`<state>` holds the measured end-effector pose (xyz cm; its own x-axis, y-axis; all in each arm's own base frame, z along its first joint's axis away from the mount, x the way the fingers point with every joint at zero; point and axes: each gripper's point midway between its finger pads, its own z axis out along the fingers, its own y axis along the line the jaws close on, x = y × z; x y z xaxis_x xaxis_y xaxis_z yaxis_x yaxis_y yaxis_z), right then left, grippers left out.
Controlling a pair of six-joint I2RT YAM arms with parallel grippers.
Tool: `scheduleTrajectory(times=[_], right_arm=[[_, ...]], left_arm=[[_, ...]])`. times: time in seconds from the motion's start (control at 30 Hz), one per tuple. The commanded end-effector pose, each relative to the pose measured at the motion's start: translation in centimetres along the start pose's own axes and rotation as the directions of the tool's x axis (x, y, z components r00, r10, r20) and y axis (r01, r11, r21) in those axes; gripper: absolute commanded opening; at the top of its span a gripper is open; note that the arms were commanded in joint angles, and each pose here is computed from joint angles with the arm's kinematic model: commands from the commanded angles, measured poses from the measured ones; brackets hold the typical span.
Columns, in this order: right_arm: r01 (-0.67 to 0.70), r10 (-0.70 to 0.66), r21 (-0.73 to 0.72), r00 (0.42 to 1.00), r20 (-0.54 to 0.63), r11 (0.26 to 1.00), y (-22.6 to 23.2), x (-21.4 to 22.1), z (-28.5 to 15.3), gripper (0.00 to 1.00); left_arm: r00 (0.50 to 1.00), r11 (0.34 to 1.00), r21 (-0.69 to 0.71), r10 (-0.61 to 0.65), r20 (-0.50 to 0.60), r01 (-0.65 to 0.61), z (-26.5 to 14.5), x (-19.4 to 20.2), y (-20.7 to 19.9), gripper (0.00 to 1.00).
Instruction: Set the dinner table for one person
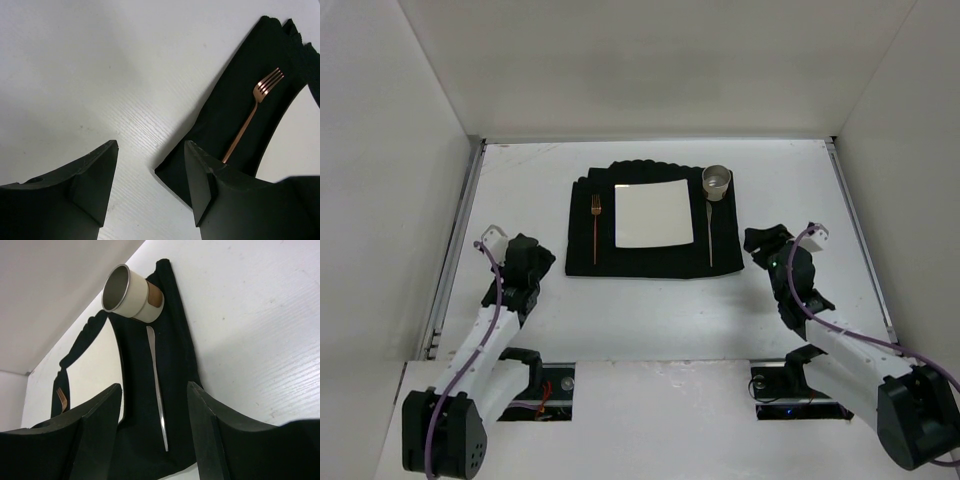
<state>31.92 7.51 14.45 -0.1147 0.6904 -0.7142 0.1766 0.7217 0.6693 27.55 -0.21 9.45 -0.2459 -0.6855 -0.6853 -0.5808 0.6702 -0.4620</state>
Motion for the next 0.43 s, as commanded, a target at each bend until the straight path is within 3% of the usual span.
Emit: scheduleTrajectory(times=[0.0,0.4], right_arm=[[-0.031,0.032,-0.048,0.999,0.019,0.998,1.2,-0.8,-0.1,0.61],[-0.03,0.029,-0.046,1.0,-0.009,0.999,1.3,0.0,0.3,0.61]], left_arm=[[1.0,1.0,-0.016,-0.01,-0.003,0.01,0.4,0.5,0.4,0.53],[1.0,1.0,-0.018,0.025,-0.017,-0.026,1.3,0.5,-0.8,0.53]])
